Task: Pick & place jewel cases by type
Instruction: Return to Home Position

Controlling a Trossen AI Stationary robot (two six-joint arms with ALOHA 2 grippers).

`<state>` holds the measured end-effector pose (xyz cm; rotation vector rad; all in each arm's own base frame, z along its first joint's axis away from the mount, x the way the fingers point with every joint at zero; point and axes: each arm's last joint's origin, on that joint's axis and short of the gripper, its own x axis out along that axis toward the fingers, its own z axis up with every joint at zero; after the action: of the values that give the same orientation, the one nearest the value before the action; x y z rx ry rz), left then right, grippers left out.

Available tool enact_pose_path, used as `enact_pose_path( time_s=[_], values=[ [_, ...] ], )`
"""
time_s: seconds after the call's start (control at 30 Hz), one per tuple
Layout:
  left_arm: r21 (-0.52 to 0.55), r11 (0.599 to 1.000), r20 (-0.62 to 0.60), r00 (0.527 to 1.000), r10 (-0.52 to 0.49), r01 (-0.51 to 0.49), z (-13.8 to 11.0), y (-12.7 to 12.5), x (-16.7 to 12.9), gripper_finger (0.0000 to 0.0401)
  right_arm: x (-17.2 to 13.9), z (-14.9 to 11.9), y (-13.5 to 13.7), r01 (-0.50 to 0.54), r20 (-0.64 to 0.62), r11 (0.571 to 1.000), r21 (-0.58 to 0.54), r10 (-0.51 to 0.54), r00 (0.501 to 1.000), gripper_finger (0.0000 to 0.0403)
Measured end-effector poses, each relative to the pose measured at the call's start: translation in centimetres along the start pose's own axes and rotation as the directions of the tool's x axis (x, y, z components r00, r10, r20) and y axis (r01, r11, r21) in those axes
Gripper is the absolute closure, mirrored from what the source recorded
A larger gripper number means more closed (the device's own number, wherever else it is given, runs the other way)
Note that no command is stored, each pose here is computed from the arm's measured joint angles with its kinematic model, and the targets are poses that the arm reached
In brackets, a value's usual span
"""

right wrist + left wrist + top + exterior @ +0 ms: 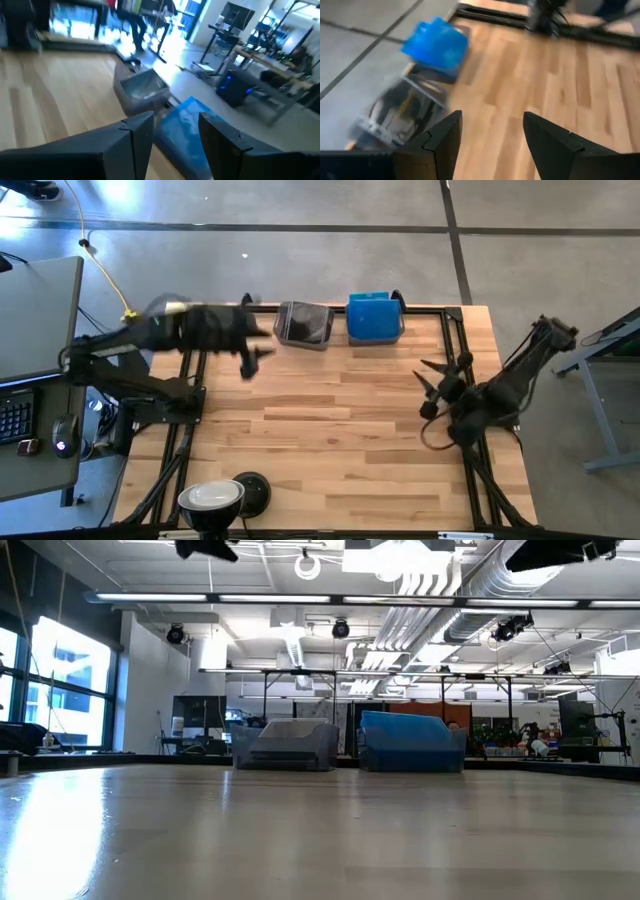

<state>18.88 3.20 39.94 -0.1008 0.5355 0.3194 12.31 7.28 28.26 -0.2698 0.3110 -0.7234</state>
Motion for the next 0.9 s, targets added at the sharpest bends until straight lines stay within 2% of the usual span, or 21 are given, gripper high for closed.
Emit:
enact_pose_path(
  time_s=[0.13,0.27,0.37,0.47,0.5,0.57,0.63,0.73,0.9],
  values=[
    [0.033,0.997,0.056,0.996,-0.068,0.066,-5.9,-1.8,1.7,0.0195,0.3,-2.5,-0.9,-0.044,0.05,0.998,0.054,0.042,0.998,0.0255],
    [-0.043,0.998,0.139,0.989,-0.041,0.047,-10.6,-1.1,1.5,0.0195,0.3,-3.9,-1.7,-0.212,0.069,0.974,0.083,0.207,0.976,0.0255],
    [-0.035,0.992,0.269,0.957,-0.108,0.122,-12.7,-0.7,0.9,0.0195,-0.1,-4.0,-2.6,-0.41,0.162,0.902,0.139,0.387,0.908,0.0255],
    [0.118,0.962,0.377,0.885,-0.273,0.247,-14.3,-0.8,0.5,0.0195,-0.3,-4.6,-3.2,-0.54,0.314,0.834,0.116,0.485,0.816,0.0258],
    [0.179,0.948,0.403,0.859,-0.315,0.264,-14.7,-0.8,0.3,0.0195,-0.3,-5.0,-3.2,-0.561,0.357,0.823,0.091,0.499,0.79,0.0258],
    [0.252,0.938,0.448,0.83,-0.332,0.239,-15.6,-0.5,-0.2,0.0195,-0.3,-6.0,-3.3,-0.585,0.434,0.809,0.058,0.507,0.745,0.0258],
    [0.248,0.949,0.513,0.805,-0.297,0.193,-16.1,-0.1,-0.7,0.0195,-0.2,-7.1,-3.2,-0.607,0.5,0.794,0.034,0.513,0.698,0.0259],
    [0.258,0.95,0.554,0.778,-0.296,0.178,-17.1,0.2,-1.2,0.0195,-0.1,-8.6,-3.1,-0.639,0.578,0.769,-0.004,0.523,0.626,0.0259],
    [0.353,0.925,0.593,0.732,-0.335,0.137,-18.8,0.2,-0.6,0.0195,0.1,-9.0,-2.6,-0.61,0.607,0.792,-0.039,0.503,0.615,0.0259]
  ],
)
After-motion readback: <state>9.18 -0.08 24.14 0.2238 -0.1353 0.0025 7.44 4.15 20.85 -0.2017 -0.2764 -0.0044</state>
